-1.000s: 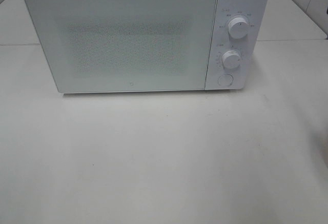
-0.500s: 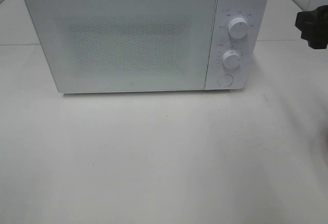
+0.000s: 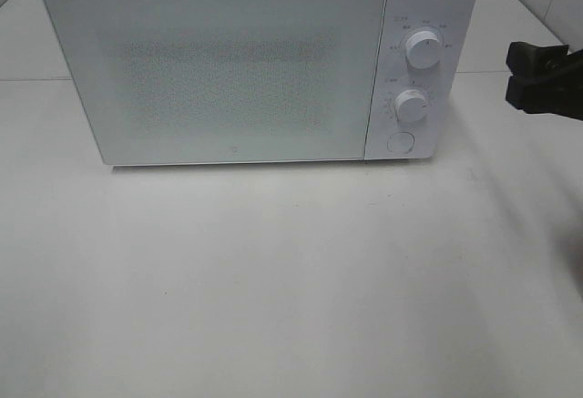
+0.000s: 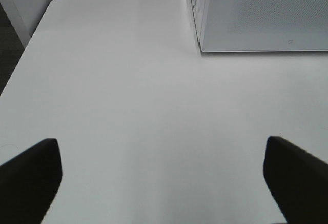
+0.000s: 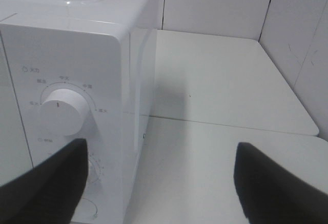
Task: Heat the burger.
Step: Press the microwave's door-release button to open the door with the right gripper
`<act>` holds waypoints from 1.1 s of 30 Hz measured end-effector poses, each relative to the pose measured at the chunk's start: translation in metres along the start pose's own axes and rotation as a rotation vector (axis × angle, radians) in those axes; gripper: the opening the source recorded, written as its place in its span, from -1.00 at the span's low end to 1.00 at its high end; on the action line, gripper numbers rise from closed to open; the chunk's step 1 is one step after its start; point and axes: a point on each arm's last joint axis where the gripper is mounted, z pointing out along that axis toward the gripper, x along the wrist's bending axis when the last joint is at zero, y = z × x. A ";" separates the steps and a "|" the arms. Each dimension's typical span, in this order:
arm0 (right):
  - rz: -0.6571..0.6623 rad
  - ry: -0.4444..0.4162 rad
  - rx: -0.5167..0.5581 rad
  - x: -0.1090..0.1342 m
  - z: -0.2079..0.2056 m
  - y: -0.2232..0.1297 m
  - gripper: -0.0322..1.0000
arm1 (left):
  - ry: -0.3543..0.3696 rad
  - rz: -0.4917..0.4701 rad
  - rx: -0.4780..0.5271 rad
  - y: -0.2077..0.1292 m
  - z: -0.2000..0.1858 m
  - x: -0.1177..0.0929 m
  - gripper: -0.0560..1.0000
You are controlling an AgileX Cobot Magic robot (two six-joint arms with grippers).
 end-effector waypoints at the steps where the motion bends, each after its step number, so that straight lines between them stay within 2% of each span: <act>1: -0.014 0.002 -0.008 0.007 0.000 -0.004 0.52 | 0.000 0.000 0.000 0.000 0.000 0.000 0.99; 9: -0.059 -0.007 -0.005 0.032 0.004 -0.021 0.52 | 0.000 0.000 0.000 0.000 0.000 0.000 0.99; 20: -0.061 0.036 -0.006 0.073 0.002 -0.043 0.52 | 0.000 0.000 0.000 0.000 0.000 0.000 0.99; 26: -0.071 0.055 0.010 0.088 -0.001 -0.054 0.52 | 0.000 0.000 0.000 0.000 0.000 0.000 0.99; 33: -0.061 0.044 0.040 0.092 -0.001 -0.064 0.52 | 0.000 0.000 0.000 0.000 0.000 0.000 0.99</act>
